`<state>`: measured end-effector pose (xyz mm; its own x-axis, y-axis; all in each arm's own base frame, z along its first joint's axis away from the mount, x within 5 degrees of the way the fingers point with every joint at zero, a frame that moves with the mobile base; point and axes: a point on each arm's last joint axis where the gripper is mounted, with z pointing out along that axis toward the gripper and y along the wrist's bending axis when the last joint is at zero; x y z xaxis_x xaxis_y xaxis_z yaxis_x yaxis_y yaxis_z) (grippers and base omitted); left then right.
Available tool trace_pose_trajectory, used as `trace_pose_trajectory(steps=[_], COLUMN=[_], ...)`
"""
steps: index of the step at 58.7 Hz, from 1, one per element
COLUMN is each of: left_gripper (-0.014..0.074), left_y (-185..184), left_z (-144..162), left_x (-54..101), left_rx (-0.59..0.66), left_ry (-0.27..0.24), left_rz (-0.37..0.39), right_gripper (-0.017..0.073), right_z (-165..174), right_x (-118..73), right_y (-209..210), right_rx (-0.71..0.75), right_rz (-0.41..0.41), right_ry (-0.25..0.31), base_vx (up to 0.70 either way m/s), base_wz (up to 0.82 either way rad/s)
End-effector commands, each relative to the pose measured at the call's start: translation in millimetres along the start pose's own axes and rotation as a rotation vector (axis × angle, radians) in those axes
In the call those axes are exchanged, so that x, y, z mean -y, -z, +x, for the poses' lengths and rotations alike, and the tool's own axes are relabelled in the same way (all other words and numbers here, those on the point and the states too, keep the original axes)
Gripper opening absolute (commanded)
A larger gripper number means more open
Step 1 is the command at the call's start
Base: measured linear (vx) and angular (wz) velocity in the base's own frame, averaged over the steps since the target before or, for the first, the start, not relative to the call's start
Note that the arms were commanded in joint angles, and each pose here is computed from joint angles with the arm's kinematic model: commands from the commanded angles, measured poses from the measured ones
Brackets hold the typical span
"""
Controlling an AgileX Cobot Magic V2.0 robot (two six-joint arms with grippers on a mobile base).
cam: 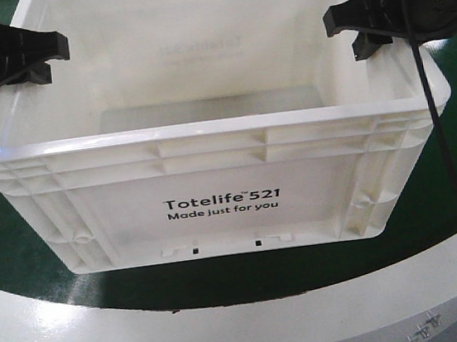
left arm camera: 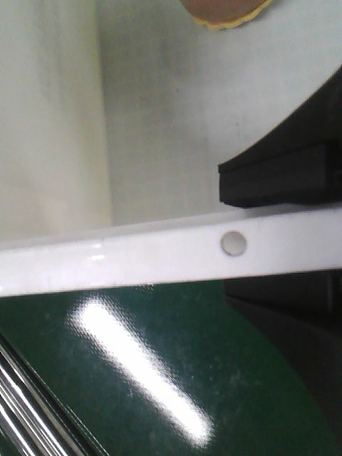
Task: Place moving items into box and shelve
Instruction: 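Hold the tote raised in both grippers while the base backs away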
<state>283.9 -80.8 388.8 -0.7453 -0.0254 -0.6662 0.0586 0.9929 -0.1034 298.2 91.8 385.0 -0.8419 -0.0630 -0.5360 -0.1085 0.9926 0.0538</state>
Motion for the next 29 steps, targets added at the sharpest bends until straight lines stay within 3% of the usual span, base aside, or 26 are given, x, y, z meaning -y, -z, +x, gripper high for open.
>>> trace_pose_trajectory(steps=[1,29], left_gripper=[-0.0001,-0.0001], left_y=[38.4,44.3], left_z=[-20.3,-20.6], left_x=[-1.9,-2.2], left_rx=[0.246,0.268], left_ry=[-0.014,-0.013], left_rz=[0.031,0.037], right_gripper=[-0.0005,-0.0005], right_z=[-13.2,-13.9], right_x=[5.9,6.3], right_y=[38.5,41.7], right_rx=[0.222,0.244], right_rz=[0.000,0.001], right_ry=[0.020,0.021], base_vx=[0.00,0.00], base_wz=[0.00,0.00])
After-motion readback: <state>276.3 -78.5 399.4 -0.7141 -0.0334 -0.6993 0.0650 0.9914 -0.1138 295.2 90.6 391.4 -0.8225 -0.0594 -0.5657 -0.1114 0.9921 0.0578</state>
